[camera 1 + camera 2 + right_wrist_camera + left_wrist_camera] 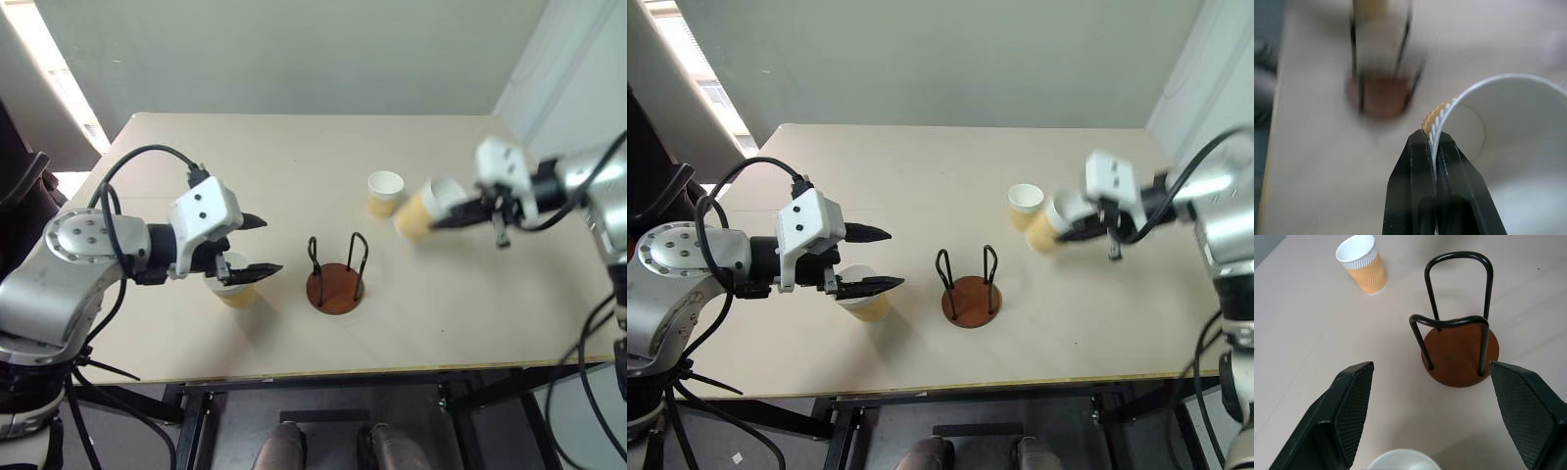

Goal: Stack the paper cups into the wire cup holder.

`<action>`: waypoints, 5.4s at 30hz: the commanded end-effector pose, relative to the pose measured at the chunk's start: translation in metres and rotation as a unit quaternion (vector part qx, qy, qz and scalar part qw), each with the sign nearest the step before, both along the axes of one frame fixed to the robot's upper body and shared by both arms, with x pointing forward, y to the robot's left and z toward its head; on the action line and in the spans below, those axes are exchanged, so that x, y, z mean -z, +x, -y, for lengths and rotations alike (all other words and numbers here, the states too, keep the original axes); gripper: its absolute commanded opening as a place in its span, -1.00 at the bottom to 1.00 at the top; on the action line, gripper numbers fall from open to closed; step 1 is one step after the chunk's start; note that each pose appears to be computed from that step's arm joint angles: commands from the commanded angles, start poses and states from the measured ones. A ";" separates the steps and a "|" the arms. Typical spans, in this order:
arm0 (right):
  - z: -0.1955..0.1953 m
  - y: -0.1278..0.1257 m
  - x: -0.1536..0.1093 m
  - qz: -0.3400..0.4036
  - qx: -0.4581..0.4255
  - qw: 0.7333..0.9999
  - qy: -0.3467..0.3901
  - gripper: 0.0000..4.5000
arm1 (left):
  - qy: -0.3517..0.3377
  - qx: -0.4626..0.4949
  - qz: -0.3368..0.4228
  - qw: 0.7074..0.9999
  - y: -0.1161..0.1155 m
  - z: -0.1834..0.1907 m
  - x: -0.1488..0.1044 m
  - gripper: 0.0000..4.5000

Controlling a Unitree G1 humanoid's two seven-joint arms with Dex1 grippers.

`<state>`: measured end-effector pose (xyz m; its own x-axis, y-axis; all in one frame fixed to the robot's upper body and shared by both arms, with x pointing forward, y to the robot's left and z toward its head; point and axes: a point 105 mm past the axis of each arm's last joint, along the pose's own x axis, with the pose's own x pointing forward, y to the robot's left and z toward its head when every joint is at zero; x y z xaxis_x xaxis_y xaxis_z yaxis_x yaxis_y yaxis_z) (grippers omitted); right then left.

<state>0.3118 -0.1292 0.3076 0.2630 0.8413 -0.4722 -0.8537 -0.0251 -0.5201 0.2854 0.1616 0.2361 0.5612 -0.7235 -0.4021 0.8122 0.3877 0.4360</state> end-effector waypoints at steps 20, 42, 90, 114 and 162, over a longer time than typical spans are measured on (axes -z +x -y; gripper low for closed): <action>-0.062 -0.006 0.039 -0.015 -0.154 0.986 -0.068 -0.99 | 0.000 -0.019 0.016 1.000 -0.005 -0.001 -0.001 0.79; -0.070 0.003 0.038 -0.002 -0.143 0.988 -0.065 0.79 | -0.004 -0.025 0.024 0.999 -0.004 0.000 -0.002 0.79; -0.017 0.154 0.120 0.018 0.318 0.947 -0.029 -0.97 | -0.055 -0.181 0.118 0.975 0.044 -0.011 -0.022 0.79; -0.067 -0.002 0.038 -0.041 -0.151 0.987 -0.047 -0.97 | -0.040 -0.045 0.035 0.998 -0.011 -0.023 -0.018 0.79; -0.092 -0.010 0.047 0.100 -0.264 0.932 -0.228 0.33 | -0.033 -0.063 0.022 0.997 -0.011 -0.016 0.001 0.79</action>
<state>0.3080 -0.0409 0.2448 -0.0275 0.5946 -0.8036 -0.5973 -0.6544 -0.4637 0.2774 0.1809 0.2290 0.6598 -0.6681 -0.3440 0.7462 0.5285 0.4047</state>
